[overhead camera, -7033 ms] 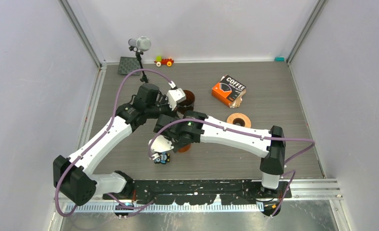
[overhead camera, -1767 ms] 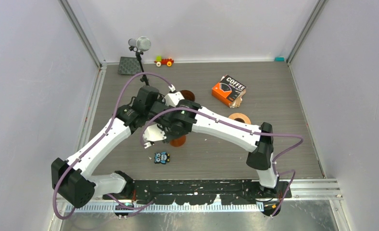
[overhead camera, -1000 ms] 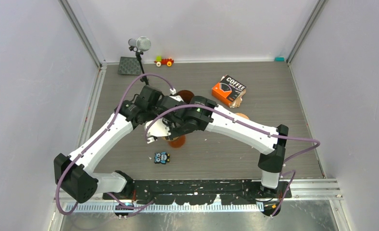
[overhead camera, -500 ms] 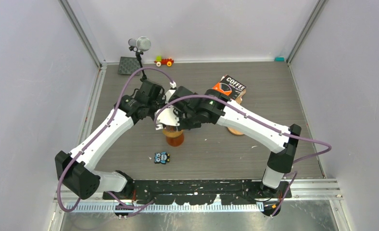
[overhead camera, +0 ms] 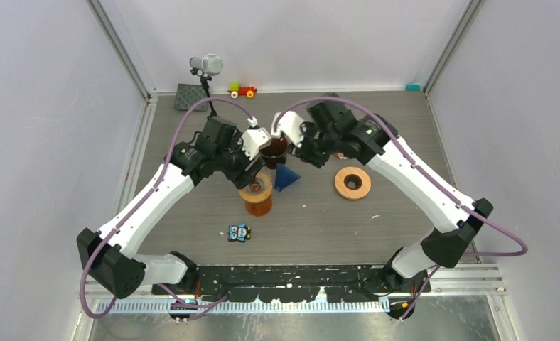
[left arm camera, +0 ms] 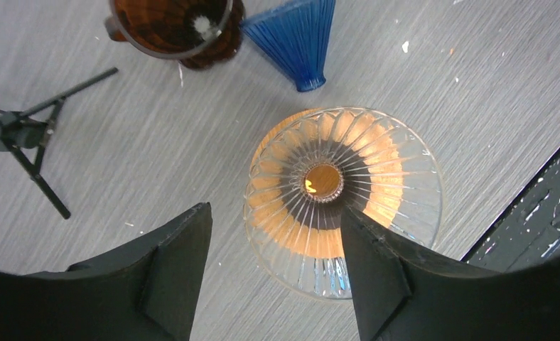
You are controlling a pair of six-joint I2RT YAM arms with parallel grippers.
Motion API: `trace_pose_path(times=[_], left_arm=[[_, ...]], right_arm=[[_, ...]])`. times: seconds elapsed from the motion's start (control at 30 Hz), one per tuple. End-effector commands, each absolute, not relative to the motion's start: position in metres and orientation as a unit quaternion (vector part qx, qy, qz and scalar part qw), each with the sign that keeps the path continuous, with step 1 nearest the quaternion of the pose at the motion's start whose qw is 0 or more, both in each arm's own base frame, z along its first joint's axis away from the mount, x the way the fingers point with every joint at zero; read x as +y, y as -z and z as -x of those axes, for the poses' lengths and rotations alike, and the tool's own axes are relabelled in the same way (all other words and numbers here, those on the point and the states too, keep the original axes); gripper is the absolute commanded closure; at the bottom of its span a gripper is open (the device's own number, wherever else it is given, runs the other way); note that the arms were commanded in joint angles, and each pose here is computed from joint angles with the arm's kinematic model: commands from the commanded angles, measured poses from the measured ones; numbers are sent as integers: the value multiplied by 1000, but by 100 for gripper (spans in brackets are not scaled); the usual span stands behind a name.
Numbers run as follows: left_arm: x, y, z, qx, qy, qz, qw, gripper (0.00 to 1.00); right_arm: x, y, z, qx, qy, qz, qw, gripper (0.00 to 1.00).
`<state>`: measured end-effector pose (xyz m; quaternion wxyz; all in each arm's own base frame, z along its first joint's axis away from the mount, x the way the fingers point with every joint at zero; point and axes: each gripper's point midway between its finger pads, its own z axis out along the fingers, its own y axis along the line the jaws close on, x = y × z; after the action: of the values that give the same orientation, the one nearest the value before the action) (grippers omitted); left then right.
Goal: Place the coffee filter in the dripper
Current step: Place the coffee dripper in the dripper holder, then adjust the coffee filter holder at the center of the board.
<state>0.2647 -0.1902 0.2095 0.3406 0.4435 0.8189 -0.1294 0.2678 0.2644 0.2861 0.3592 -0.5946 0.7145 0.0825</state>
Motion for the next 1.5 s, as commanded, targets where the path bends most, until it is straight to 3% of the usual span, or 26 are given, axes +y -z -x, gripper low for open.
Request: trace_pose_path(times=[0.0,0.23,0.47,0.8,1.17,1.47], left_arm=[[-199,-263,-271,781,148,-426,432,30],[-194,-290,-265,748,151,-411,499,12],[-189,-303,-255,735,158,-402,523,6],[-192,-302,-253,727,165,-408,528,5],[-199,-301,-253,720,178,-417,526,5],[-199,-297,-253,719,176,-422,523,5]], right_arm=[[251,-304,-290,750,-142,489,422,58],[178,-273,-341,835,-163,279,446,51],[110,-232,-387,880,-175,84,434,44],[50,-167,-448,893,-189,-91,397,53],[28,-111,-491,893,-202,-166,366,67],[33,-94,-511,879,-248,-200,356,66]])
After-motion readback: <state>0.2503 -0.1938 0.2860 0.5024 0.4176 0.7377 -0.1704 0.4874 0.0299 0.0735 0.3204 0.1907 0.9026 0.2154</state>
